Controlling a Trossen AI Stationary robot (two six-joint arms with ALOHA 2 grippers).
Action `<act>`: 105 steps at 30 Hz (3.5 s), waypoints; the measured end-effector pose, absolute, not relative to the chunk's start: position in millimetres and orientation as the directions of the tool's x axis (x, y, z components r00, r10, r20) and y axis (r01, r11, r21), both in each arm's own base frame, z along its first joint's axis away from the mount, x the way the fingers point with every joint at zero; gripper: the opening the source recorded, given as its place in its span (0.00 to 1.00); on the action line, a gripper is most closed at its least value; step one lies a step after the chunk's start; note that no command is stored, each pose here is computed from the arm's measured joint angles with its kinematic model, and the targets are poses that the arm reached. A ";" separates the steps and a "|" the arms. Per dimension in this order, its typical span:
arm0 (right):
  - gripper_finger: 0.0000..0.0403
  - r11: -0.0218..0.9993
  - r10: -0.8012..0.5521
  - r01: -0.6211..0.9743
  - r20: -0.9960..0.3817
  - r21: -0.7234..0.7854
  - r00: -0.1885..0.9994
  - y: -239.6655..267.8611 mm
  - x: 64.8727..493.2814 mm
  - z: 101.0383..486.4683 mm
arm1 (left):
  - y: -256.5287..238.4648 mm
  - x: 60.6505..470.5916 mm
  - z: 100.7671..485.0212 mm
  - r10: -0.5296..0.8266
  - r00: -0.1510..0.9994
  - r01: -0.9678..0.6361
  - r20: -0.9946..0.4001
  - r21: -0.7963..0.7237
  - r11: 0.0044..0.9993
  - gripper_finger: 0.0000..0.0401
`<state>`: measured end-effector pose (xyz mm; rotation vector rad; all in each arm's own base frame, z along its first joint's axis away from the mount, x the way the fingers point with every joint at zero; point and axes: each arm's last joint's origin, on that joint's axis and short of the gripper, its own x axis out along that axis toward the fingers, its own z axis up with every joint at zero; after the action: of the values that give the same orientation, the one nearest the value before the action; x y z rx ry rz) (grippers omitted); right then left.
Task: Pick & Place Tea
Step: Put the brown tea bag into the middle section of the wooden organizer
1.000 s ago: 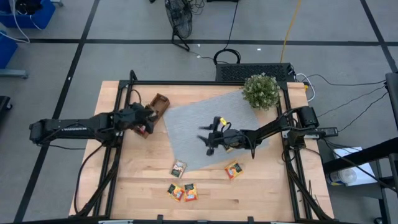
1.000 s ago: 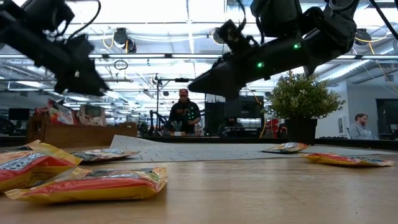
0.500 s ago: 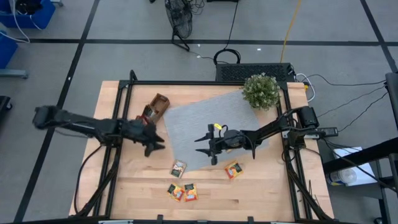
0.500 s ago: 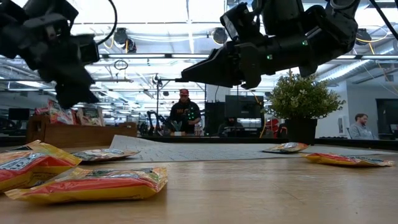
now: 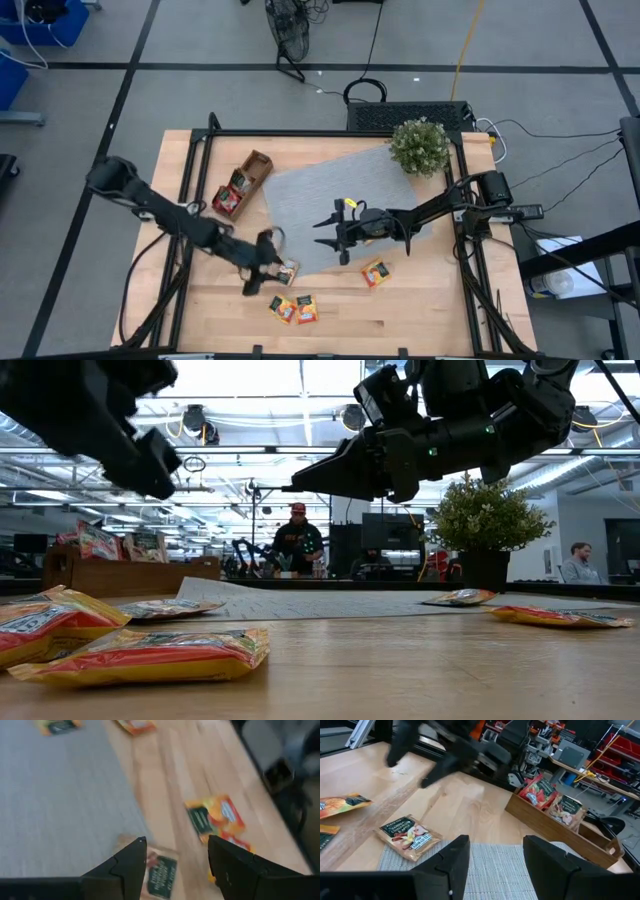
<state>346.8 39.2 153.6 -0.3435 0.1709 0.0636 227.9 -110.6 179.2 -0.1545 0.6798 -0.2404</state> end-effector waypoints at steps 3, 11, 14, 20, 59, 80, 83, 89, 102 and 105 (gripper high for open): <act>0.42 0.939 0.033 -0.091 -0.177 -0.330 0.984 39.2 346.8 153.6 | -127.3 241.3 182.2 -0.231 0.642 0.202 -0.731 -0.128 0.971 0.53; 0.42 0.939 0.034 -0.092 -0.178 -0.331 0.983 39.4 346.8 153.6 | -148.2 262.2 160.4 -0.057 0.420 0.209 -0.906 0.036 0.977 0.53; 0.42 0.939 0.034 -0.092 -0.178 -0.330 0.983 39.4 346.8 153.6 | -154.4 266.4 147.7 -0.025 0.395 0.241 -0.918 0.077 0.968 0.53; 0.42 0.939 0.037 -0.095 -0.178 -0.330 0.983 40.0 346.7 153.6 | -159.8 269.7 129.9 0.003 0.366 0.254 -0.931 0.103 0.962 0.53; 0.42 0.939 0.043 -0.101 -0.178 -0.329 0.983 41.7 346.4 153.5 | -147.6 257.0 98.9 0.052 0.497 0.134 -0.866 0.136 0.982 0.32; 0.42 0.939 0.048 -0.105 -0.178 -0.328 0.983 43.3 346.2 153.5 | -150.9 250.9 192.2 -0.046 0.622 0.137 -0.782 0.051 0.989 0.02; 0.42 0.939 0.049 -0.106 -0.178 -0.328 0.983 43.6 346.2 153.5 | -145.1 243.0 215.6 -0.050 0.687 0.108 -0.725 0.033 0.994 0.02; 0.42 0.939 0.049 -0.106 -0.178 -0.328 0.983 43.7 346.2 153.5 | -139.5 237.0 235.2 -0.032 0.747 0.112 -0.664 0.079 0.990 0.02; 0.42 0.939 0.049 -0.106 -0.179 -0.328 0.983 43.6 346.2 153.5 | -135.0 247.9 195.7 0.055 0.630 0.079 -0.775 0.134 0.988 0.06; 0.42 0.939 0.050 -0.107 -0.179 -0.328 0.983 43.9 346.1 153.5 | -137.1 251.2 186.4 0.052 0.604 0.090 -0.795 0.132 0.987 0.09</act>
<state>346.1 43.9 153.5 -0.3435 0.1692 0.0805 251.2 -137.1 186.4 0.1648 0.9226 -0.0220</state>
